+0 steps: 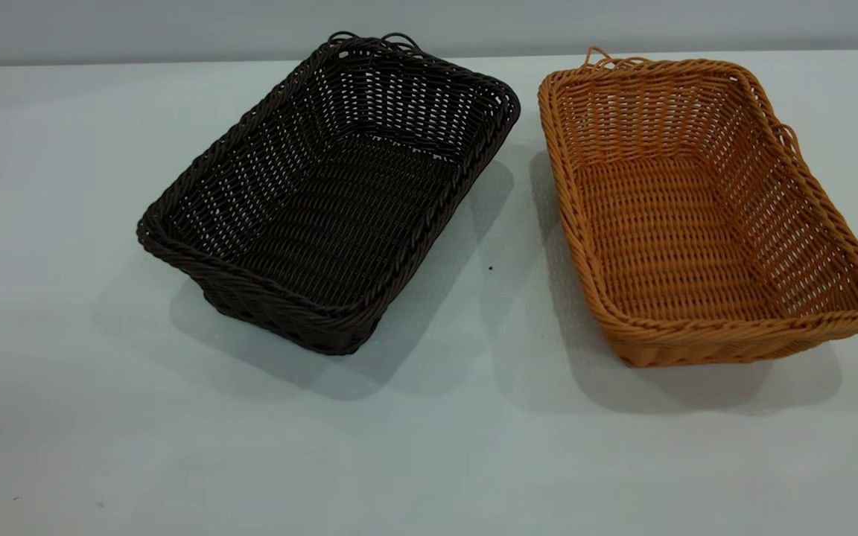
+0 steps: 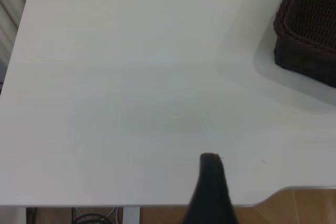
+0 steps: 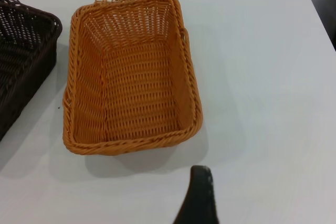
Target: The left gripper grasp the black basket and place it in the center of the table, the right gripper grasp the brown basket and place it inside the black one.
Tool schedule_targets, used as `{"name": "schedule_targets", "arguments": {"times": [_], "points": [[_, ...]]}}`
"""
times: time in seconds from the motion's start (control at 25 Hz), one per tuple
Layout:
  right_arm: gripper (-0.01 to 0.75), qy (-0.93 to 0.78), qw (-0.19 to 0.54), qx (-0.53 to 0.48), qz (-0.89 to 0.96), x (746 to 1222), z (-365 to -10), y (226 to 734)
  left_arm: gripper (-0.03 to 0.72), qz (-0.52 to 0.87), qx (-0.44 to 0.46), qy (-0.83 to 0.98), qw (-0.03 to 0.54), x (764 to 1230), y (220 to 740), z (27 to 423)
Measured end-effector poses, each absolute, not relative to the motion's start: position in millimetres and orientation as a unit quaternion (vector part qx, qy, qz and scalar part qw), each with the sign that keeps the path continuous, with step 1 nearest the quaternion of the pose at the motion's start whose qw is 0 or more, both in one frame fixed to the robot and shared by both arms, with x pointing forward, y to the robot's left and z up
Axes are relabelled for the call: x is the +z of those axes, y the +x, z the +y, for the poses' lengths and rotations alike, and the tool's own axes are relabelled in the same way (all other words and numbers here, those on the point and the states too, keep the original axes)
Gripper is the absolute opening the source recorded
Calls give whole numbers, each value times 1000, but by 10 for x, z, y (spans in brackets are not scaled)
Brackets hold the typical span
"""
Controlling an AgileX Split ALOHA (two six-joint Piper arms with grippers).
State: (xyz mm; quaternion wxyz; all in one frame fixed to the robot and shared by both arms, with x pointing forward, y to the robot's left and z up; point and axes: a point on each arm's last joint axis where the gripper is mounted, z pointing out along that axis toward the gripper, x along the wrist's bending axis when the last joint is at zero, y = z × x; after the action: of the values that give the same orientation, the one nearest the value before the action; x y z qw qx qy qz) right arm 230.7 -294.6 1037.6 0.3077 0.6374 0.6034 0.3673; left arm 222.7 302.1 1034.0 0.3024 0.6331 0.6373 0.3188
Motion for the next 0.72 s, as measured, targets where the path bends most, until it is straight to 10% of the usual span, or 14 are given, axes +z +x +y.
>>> {"name": "schedule_targets", "arguments": {"times": [0.72], "points": [[565,665,285,364,587,10594,-2946,2624,531,632,266,663,300,10894,3822,2971]]}}
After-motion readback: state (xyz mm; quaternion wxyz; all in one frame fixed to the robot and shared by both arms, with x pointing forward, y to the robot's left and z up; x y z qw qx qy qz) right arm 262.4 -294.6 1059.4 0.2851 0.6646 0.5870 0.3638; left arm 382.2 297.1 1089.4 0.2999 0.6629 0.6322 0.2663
